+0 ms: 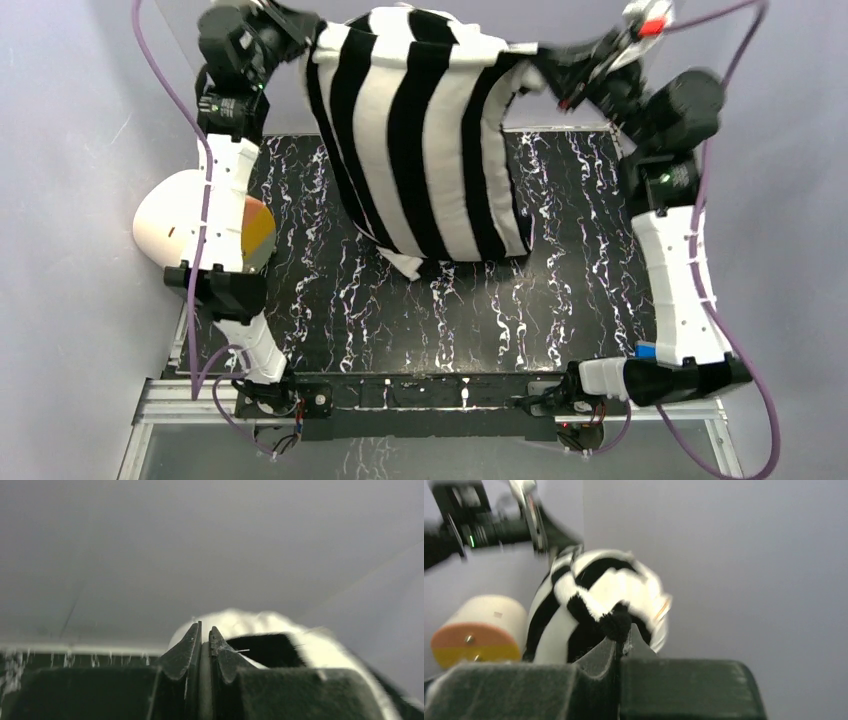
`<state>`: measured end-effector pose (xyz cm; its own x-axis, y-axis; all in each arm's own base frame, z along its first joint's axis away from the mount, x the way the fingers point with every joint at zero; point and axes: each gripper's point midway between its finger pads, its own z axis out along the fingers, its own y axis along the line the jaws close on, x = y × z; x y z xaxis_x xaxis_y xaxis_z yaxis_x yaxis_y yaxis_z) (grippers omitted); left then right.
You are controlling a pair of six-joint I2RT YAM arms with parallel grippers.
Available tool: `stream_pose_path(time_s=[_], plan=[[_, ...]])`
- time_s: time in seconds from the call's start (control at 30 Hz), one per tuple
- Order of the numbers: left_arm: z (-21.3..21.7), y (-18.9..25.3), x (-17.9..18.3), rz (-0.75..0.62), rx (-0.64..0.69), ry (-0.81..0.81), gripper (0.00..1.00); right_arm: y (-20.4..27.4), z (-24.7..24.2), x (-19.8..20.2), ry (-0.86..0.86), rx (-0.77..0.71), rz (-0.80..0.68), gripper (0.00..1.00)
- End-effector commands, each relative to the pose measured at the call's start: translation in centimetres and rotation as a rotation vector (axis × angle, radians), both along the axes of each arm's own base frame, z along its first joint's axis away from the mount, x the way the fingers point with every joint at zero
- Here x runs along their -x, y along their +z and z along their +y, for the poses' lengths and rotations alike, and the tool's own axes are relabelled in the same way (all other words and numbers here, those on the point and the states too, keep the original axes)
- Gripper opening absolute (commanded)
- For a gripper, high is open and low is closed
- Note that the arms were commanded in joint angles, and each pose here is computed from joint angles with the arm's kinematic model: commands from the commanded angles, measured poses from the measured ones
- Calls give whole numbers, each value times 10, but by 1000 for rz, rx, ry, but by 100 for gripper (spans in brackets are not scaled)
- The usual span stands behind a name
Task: Put the pillow into the pillowcase
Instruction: Smooth out the pillow at the center of the board.
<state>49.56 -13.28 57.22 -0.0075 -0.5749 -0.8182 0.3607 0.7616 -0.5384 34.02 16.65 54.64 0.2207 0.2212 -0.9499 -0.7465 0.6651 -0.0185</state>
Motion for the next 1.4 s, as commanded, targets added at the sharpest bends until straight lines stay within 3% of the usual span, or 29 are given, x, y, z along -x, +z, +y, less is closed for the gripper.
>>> stream_pose_path(time_s=[0.0,0.07,0.13,0.2,0.27,0.3,0.37,0.43,0.5,0.6,0.67,0.73,0.8,0.83,0.9,1.0,1.07,1.17,1.27,1.33,1.37], plan=[[-54,78,154,-289,141,-302,0,137,-39,10,-241,2,-369,0],[-92,82,197,-329,131,-428,0,155,-58,-20,-306,2,-373,0],[-104,82,191,-319,106,-418,0,150,-65,-41,-280,-8,-318,0],[-86,80,141,-285,18,-194,0,129,-48,-31,-148,-1,-230,0],[-36,76,75,-215,-2,26,0,106,-13,18,80,-37,-195,0],[-11,56,32,-135,38,48,0,99,-3,47,138,-79,-233,0],[18,65,26,-125,142,-18,0,101,-5,94,136,-167,-339,0],[9,66,50,-113,126,-93,0,106,-17,84,13,-147,-343,0],[-28,71,98,-170,168,-235,0,119,-29,37,-140,-78,-328,0],[-87,85,183,-299,169,-408,0,170,-49,0,-267,-27,-427,0],[-99,87,188,-306,128,-410,0,173,-57,-24,-290,-29,-404,0],[-78,88,144,-286,29,-174,0,157,-44,-23,-183,-30,-319,0],[-28,84,74,-247,-39,102,0,133,-8,25,80,-52,-253,0],[5,84,49,-218,36,111,0,118,10,53,195,-90,-278,0],[33,80,33,-167,160,3,0,108,17,98,208,-180,-398,0],[18,86,79,-173,138,-106,0,122,-4,63,-66,-107,-403,0],[14,105,143,-314,198,-183,0,141,-23,21,-218,-52,-399,0],[12,121,194,-374,179,-223,0,172,-47,-4,-245,-37,-418,0],[13,127,194,-377,146,-211,0,180,-41,11,-167,-41,-469,0],[16,133,194,-387,136,-183,0,179,-36,42,-113,-59,-513,0],[18,137,199,-401,136,-180,0,186,-36,79,-89,-71,-571,0]])
